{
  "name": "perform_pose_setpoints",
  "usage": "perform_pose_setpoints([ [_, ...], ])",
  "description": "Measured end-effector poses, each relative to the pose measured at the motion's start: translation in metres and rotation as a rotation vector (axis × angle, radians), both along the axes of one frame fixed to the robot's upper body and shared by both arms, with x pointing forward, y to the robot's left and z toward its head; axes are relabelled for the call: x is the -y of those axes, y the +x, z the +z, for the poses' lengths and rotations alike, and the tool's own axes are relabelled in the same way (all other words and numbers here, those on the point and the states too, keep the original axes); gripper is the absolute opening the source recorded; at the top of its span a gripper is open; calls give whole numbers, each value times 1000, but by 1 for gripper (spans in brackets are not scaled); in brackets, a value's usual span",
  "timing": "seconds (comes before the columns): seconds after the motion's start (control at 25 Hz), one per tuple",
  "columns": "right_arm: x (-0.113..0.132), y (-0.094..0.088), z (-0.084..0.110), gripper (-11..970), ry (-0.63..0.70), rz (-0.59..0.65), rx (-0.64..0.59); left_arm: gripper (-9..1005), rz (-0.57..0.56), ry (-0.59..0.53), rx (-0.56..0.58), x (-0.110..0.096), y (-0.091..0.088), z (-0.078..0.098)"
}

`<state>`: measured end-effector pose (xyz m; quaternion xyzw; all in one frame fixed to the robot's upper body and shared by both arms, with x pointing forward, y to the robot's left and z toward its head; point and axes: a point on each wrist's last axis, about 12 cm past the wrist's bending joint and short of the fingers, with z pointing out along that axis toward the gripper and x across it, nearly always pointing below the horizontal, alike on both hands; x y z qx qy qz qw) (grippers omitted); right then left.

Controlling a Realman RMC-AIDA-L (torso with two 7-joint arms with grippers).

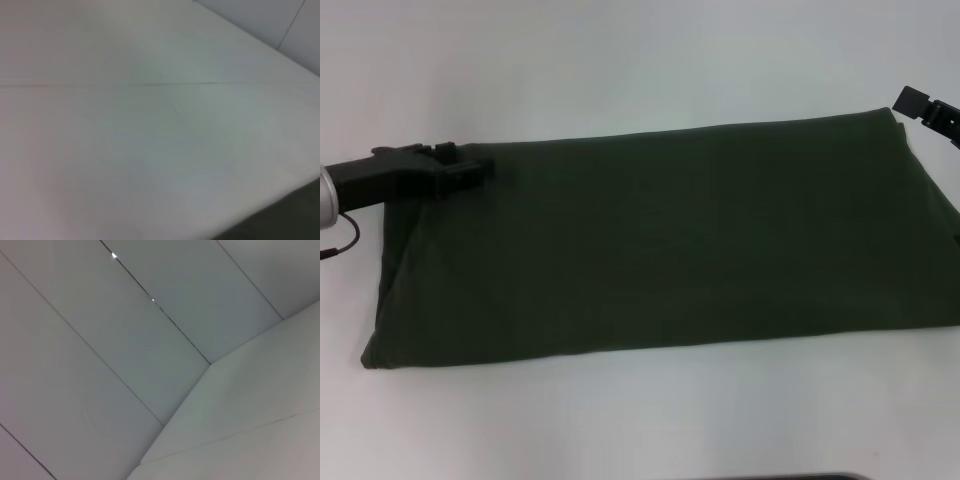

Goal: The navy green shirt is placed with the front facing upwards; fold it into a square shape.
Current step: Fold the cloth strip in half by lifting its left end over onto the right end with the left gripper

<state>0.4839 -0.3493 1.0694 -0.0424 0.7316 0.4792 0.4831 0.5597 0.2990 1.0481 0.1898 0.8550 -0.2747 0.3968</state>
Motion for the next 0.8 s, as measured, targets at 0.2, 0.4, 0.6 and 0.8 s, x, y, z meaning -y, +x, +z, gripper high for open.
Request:
perform_pose_setpoints([
  [0.2, 0, 0, 0, 40, -4, 3, 7, 675, 18, 22, -2, -1, 1, -3],
  [0.4, -1, 0, 0, 40, -8, 4, 13, 675, 26, 11, 6, -5, -1, -1],
  [0.6, -1, 1, 1, 52, -11, 4, 23, 678, 6, -69, 52, -13, -8, 15],
  [0.8, -2, 3, 2, 83, -13, 2, 27, 681, 34, -130, 43, -38, -23, 27],
])
